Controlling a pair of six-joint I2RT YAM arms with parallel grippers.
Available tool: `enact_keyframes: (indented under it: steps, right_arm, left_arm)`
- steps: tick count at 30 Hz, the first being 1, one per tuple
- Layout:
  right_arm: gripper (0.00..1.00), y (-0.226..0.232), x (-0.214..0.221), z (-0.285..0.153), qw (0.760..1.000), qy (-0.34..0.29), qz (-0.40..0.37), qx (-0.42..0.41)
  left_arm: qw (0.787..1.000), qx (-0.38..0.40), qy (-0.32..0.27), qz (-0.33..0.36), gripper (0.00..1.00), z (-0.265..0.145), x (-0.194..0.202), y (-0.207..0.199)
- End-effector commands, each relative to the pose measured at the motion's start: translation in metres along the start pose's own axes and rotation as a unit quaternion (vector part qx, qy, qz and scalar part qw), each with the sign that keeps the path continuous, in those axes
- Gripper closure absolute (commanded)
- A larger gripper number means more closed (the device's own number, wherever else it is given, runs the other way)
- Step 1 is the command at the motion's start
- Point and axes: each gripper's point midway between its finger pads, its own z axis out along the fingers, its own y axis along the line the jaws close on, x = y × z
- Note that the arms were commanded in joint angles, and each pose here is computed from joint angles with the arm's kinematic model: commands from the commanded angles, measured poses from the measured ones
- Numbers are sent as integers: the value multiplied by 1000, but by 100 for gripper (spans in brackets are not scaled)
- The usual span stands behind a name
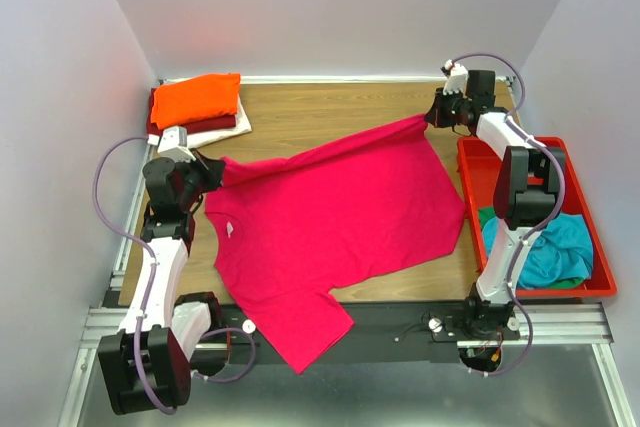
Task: Fold and stack the t-shirts
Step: Fold the tshirt
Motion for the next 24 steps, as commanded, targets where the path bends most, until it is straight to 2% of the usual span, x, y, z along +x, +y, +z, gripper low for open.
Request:
enact_keyframes:
  steps: [1, 14, 19, 20, 21, 22, 23, 24]
  right_arm:
    - [100, -10, 2, 0, 1000, -2, -4, 17]
    - [99, -9, 10, -10, 999, 5, -11, 29]
    - [98, -14, 10, -16, 999, 5, -20, 49]
    - [96, -16, 8, -16, 998, 4, -22, 53]
    - [90, -18, 8, -17, 998, 4, -20, 59]
    - [88, -18, 7, -18, 998, 3, -22, 61]
    - [85, -19, 6, -20, 998, 2, -25, 64]
    - [73, -21, 5, -22, 997, 3, -26, 74]
  left_arm:
    - [1000, 14, 11, -17, 100, -9, 8, -7]
    - [997, 12, 43, -60, 100, -16, 27, -8]
    - [992, 14, 83, -90, 100, -23, 47, -11]
    - [990, 26, 92, -101, 100, -26, 52, -16]
    - [989, 28, 98, -105, 100, -27, 55, -16]
    - [988, 30, 107, -111, 98, -29, 60, -18]
    - [986, 42, 115, -118, 91, -31, 63, -22]
    - [985, 47, 117, -119, 73, -35, 65, -25]
